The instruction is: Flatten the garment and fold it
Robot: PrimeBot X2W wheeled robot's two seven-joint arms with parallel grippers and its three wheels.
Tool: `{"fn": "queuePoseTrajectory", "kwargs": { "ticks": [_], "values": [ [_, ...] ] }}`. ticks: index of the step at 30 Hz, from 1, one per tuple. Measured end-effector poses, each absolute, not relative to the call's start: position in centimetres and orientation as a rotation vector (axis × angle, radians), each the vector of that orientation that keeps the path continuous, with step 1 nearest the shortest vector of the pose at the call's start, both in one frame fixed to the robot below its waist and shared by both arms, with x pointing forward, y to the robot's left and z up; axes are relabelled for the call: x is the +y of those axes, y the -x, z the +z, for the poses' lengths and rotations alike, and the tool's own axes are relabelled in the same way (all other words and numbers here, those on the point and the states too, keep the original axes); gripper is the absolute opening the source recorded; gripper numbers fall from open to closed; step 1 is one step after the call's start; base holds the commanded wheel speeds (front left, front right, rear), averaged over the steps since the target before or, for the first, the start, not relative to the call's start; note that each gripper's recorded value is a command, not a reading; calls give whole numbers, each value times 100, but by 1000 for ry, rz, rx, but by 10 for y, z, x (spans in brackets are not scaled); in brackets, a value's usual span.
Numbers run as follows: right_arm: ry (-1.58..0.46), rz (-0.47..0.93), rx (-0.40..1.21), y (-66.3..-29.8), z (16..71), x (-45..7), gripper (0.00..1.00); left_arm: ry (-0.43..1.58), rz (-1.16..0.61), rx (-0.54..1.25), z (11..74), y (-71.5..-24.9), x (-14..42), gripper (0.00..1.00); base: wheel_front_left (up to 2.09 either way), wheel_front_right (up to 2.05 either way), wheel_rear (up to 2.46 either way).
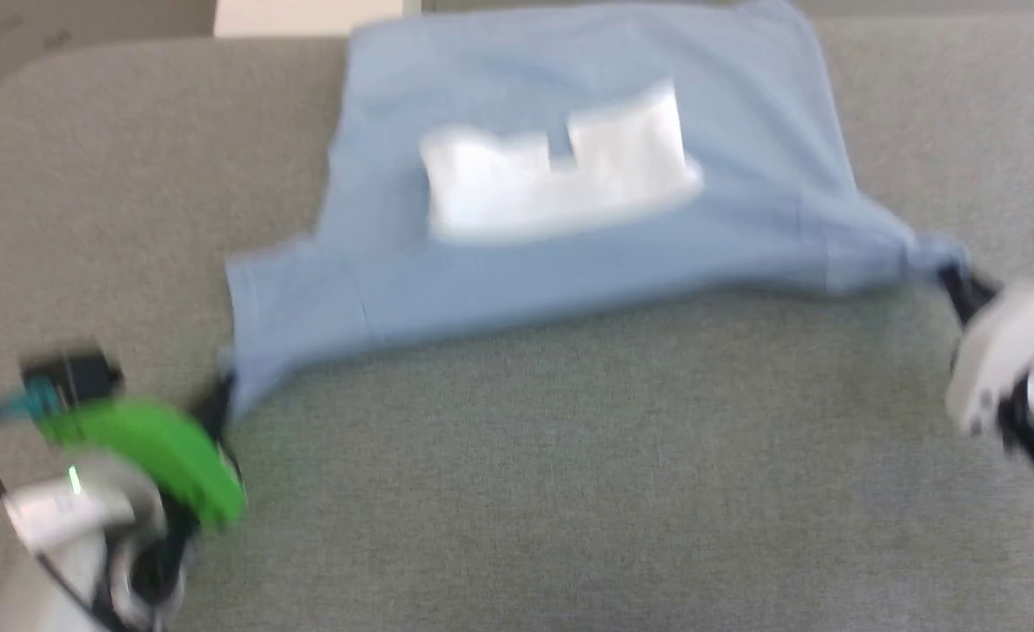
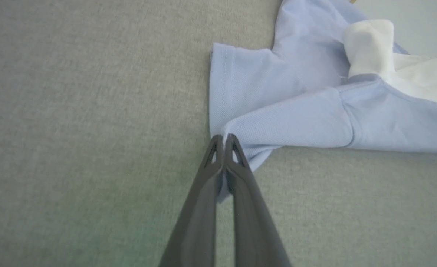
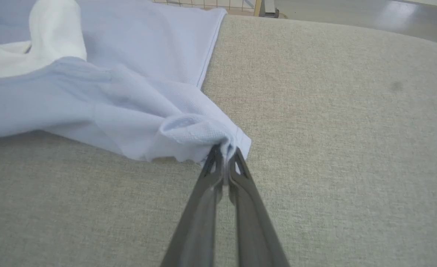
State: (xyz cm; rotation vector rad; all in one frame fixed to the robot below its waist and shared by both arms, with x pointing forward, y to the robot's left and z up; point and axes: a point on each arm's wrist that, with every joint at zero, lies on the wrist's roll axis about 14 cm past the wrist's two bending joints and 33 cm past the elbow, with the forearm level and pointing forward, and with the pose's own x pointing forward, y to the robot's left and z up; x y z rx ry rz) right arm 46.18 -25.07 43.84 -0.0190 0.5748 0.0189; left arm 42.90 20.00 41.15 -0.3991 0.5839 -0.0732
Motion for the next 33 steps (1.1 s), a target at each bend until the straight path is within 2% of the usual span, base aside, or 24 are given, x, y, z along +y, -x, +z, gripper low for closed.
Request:
{"fn": "queuePoseTrajectory", "kwargs": {
  "ticks": [5,11,15,19,20,21,28,31,33],
  "values": [
    [-74,-45,645,-402,425,-255,0,424,-24,701,397,-362,200,0,0,0,0],
    [-139,-126,773,-337,402,-261,0,452,26,779,389,-308,199,0,0,0,0],
    [-175,-157,837,-309,387,-260,0,504,33,827,382,-283,188,0,0,0,0],
    [-204,-156,875,-297,370,-252,0,529,32,850,376,-273,180,0,0,0,0],
    [-208,-156,875,-297,369,-251,17,536,31,849,376,-273,178,0,0,0,0],
    [-212,-156,872,-297,368,-251,100,546,33,845,377,-272,177,0,0,0,0],
    [-220,-208,849,-287,369,-264,100,553,40,813,379,-273,178,0,0,0,0],
    [-214,-244,733,-295,389,-277,100,556,39,791,382,-275,179,0,0,0,0],
    [-190,-270,590,-310,417,-290,100,560,35,783,383,-276,178,0,0,0,0]
  ]
}}
